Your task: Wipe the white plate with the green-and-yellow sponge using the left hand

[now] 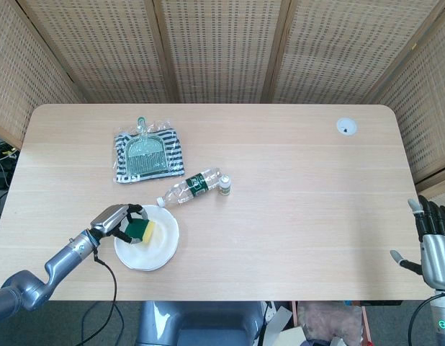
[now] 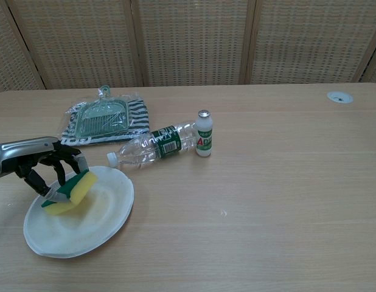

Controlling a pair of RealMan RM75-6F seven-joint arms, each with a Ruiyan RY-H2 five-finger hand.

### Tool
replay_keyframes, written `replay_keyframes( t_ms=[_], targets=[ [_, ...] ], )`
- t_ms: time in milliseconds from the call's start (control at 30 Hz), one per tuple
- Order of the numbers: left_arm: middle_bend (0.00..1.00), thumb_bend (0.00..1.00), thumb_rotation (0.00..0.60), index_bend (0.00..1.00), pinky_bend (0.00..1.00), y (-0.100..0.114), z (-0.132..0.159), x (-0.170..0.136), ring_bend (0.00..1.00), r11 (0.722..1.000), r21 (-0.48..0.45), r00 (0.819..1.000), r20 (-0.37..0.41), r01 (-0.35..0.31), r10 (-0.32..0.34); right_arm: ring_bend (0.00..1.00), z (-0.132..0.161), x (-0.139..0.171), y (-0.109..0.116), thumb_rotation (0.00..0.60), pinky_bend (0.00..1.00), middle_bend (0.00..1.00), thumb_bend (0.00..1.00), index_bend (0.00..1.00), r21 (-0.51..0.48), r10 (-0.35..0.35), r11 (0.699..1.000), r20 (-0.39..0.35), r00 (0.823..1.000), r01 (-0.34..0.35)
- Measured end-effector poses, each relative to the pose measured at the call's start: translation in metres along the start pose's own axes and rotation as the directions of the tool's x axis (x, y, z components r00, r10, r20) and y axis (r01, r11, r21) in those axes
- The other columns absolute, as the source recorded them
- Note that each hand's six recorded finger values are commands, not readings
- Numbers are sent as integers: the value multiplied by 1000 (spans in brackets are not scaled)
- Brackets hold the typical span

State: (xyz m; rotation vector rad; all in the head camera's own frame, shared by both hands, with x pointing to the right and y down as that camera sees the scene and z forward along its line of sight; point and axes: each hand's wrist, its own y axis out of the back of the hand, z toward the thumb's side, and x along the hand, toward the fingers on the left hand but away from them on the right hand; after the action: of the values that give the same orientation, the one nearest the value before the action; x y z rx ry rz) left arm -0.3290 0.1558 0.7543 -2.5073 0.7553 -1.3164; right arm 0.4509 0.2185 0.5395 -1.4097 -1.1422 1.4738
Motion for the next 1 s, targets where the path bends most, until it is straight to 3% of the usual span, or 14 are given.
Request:
replay_keyframes(
  t_ms=[400, 700, 1000],
  targets=[
    [357, 306, 600, 531, 408, 0, 0, 0, 285, 1000, 0, 1000, 4, -2, 2, 0, 0, 0, 0, 600, 0, 0, 0, 0, 0, 2, 1000, -2, 1000, -2],
    [357, 306, 600, 531, 408, 35, 24, -5, 285, 992, 20, 987, 103, -124, 122, 0, 2, 1, 0, 600, 0, 0, 0, 0, -2, 3, 1000, -9, 1000, -3],
    [357, 305, 600, 531, 407, 9, 31, 13, 285, 996, 31, 993, 90, -80, 77, 0, 1, 1, -1, 600, 0, 0, 0, 0, -2, 5, 1000, -5, 1000, -5]
  ],
)
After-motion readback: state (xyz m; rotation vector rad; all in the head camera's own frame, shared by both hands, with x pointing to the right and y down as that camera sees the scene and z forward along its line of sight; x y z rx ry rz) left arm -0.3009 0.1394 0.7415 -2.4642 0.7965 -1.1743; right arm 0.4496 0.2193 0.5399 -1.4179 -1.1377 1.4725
